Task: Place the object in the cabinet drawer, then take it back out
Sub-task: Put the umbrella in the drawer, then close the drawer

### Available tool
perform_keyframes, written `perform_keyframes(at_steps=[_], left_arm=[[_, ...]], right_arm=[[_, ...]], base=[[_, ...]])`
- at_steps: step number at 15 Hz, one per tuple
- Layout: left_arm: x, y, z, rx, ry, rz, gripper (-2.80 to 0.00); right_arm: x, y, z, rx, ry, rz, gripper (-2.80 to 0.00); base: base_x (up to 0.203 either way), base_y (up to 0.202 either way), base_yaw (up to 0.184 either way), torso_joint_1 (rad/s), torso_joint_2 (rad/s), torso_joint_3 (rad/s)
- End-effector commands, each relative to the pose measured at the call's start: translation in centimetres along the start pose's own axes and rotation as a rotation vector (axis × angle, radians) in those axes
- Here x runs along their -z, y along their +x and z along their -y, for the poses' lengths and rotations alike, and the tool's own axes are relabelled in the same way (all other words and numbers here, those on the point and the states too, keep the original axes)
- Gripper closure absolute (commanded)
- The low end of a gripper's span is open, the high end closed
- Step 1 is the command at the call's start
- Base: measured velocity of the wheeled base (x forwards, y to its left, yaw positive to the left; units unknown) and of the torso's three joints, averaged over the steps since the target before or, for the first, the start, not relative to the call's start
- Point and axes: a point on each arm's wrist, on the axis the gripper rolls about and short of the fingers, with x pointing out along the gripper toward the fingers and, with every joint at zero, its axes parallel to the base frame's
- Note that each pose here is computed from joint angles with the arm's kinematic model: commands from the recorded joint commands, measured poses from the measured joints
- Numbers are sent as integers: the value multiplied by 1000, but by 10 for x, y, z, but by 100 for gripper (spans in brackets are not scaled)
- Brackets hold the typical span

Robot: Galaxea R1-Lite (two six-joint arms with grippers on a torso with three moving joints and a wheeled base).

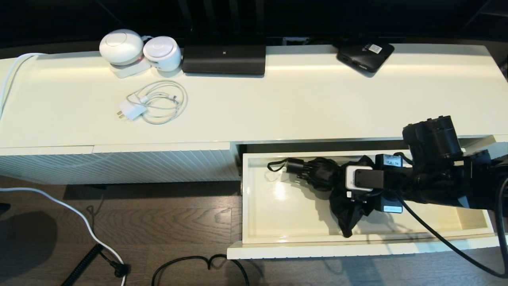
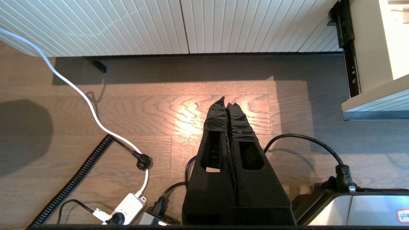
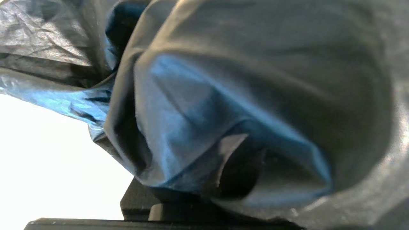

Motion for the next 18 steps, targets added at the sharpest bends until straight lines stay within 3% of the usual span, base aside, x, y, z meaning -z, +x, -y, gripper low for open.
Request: perform_keyframes(at_steps=[1, 2, 9, 18], left_arm=[[0, 0, 0, 0, 0, 2, 0], [0, 0, 0, 0, 1, 2, 0], [0, 0, 0, 0, 0, 1, 0], [0, 0, 0, 0, 0, 2, 0]], right_arm=[[1, 5, -2, -14, -8, -6, 0], [1, 4, -2, -13, -8, -6, -280], [-4, -26, 12, 75, -3, 23, -280], [-1, -115, 20, 220, -52, 73, -280]], base=[[0, 0, 0, 0, 0, 0], [0, 0, 0, 0, 0, 0], [0, 0, 0, 0, 0, 0], [0, 0, 0, 0, 0, 0]])
